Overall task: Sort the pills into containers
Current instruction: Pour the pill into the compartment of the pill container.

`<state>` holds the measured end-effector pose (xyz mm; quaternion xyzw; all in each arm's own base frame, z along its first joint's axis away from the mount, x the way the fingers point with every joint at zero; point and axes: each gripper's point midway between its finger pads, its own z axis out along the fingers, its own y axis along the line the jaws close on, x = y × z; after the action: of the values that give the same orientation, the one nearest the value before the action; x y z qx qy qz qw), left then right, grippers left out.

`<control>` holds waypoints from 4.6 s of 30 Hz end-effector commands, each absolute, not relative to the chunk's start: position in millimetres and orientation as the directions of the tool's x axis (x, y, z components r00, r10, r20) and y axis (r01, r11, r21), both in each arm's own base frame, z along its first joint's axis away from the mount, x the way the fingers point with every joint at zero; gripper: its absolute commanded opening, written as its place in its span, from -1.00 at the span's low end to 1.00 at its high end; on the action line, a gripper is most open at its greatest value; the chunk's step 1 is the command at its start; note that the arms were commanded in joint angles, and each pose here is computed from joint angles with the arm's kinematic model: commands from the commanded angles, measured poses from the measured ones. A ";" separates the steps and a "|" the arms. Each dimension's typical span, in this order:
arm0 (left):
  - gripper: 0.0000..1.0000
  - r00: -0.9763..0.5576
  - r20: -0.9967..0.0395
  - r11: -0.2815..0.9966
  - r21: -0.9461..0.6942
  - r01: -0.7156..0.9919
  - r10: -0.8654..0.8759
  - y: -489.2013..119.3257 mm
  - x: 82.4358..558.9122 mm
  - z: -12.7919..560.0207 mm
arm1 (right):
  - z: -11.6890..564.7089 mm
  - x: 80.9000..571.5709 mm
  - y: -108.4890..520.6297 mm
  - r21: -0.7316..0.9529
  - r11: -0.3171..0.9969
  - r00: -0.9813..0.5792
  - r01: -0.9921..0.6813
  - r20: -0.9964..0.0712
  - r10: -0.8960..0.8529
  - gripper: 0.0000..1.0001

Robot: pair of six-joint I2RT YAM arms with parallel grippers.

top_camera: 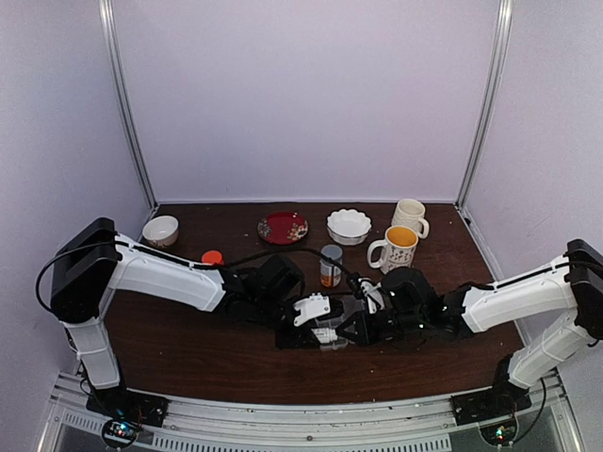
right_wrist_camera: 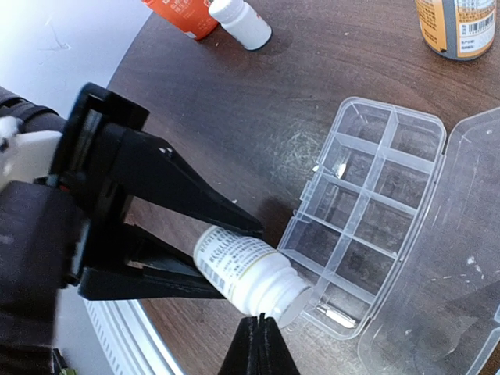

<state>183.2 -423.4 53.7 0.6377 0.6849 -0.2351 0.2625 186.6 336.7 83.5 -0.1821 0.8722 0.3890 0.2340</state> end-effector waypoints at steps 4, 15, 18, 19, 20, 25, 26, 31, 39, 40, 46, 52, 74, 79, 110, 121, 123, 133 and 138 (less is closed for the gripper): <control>-1.00 -0.046 -0.673 0.076 0.015 0.997 0.738 -434.6 185.2 57.4 | 116.2 192.8 344.0 0.612 0.588 -0.796 -0.528 -0.598 -0.093 -1.00; -1.00 -0.042 -0.654 0.073 0.020 0.997 0.755 -436.1 185.4 56.9 | 107.7 192.4 351.4 0.618 0.588 -0.812 -0.522 -0.570 -0.122 -1.00; -1.00 -0.045 -0.649 0.074 0.018 0.997 0.759 -436.1 185.6 54.3 | 101.7 193.5 351.0 0.608 0.605 -0.818 -0.514 -0.559 -0.133 -1.00; -1.00 -0.046 -0.647 0.074 0.016 0.997 0.761 -436.1 185.3 53.1 | 98.7 194.1 350.4 0.600 0.617 -0.821 -0.509 -0.554 -0.138 -1.00; -1.00 -0.046 -0.646 0.072 0.015 0.997 0.762 -436.1 184.8 52.1 | 95.0 193.8 349.9 0.590 0.628 -0.822 -0.508 -0.550 -0.149 -1.00; -1.00 -0.049 -0.643 0.071 0.009 0.997 0.764 -437.0 184.1 49.5 | 95.3 191.5 351.5 0.595 0.620 -0.823 -0.512 -0.545 -0.157 -1.00; -1.00 -0.049 -0.643 0.071 0.008 0.997 0.764 -437.1 184.0 49.2 | 101.8 191.5 352.8 0.608 0.603 -0.819 -0.517 -0.556 -0.142 -1.00; -1.00 -0.052 -0.640 0.074 0.008 0.997 0.767 -436.1 183.7 47.8 | 121.3 194.6 353.6 0.626 0.574 -0.801 -0.528 -0.592 -0.092 -1.00; -1.00 -0.055 -0.638 0.078 0.009 0.997 0.768 -435.8 184.9 48.4 | 67.5 190.1 350.1 0.554 0.682 -0.854 -0.477 -0.475 -0.212 -1.00; -1.00 -0.056 -0.637 0.079 0.008 0.997 0.769 -436.0 184.5 48.3 | 67.2 189.9 349.9 0.554 0.683 -0.855 -0.476 -0.473 -0.212 -1.00; -1.00 -0.056 -0.636 0.079 0.008 0.997 0.770 -435.8 184.4 48.1 | 101.1 196.3 352.0 0.578 0.645 -0.824 -0.500 -0.546 -0.149 -1.00; -1.00 -0.057 -0.635 0.082 0.009 0.997 0.770 -436.0 185.0 48.9 | 111.9 192.9 357.3 0.611 0.603 -0.821 -0.513 -0.554 -0.137 -1.00; -1.00 -0.063 -0.624 0.085 0.006 0.996 0.779 -436.6 185.2 48.6 | 107.5 190.1 359.0 0.626 0.594 -0.836 -0.506 -0.526 -0.157 -1.00; -1.00 -0.064 -0.622 0.085 0.004 0.996 0.780 -436.6 184.9 47.4 | 78.3 183.0 358.5 0.620 0.625 -0.865 -0.475 -0.460 -0.201 -1.00; -1.00 -0.063 -0.617 0.078 -0.003 0.997 0.784 -436.6 182.8 43.9 | 98.4 189.4 355.2 0.580 0.635 -0.836 -0.510 -0.508 -0.207 -1.00; -1.00 -0.065 -0.615 0.079 -0.005 0.997 0.786 -435.7 182.6 42.5 | 121.1 194.5 352.9 0.600 0.609 -0.819 -0.519 -0.553 -0.152 -1.00; -1.00 -0.064 -0.616 0.077 -0.005 0.997 0.785 -436.3 182.4 43.3 | 110.0 191.6 355.6 0.605 0.611 -0.832 -0.510 -0.528 -0.172 -1.00; -1.00 -0.064 -0.616 0.076 -0.007 0.997 0.785 -436.7 181.8 42.5 | 92.2 189.4 351.5 0.553 0.664 -0.837 -0.503 -0.502 -0.216 -1.00; -1.00 -0.064 -0.613 0.075 -0.008 0.997 0.787 -436.0 181.2 41.6 | 120.8 195.4 346.2 0.561 0.647 -0.811 -0.516 -0.564 -0.158 -1.00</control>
<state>184.4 -430.5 45.0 0.6350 0.7014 -0.2195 0.2381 182.0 341.2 78.3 -0.1935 0.9011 0.3454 0.1767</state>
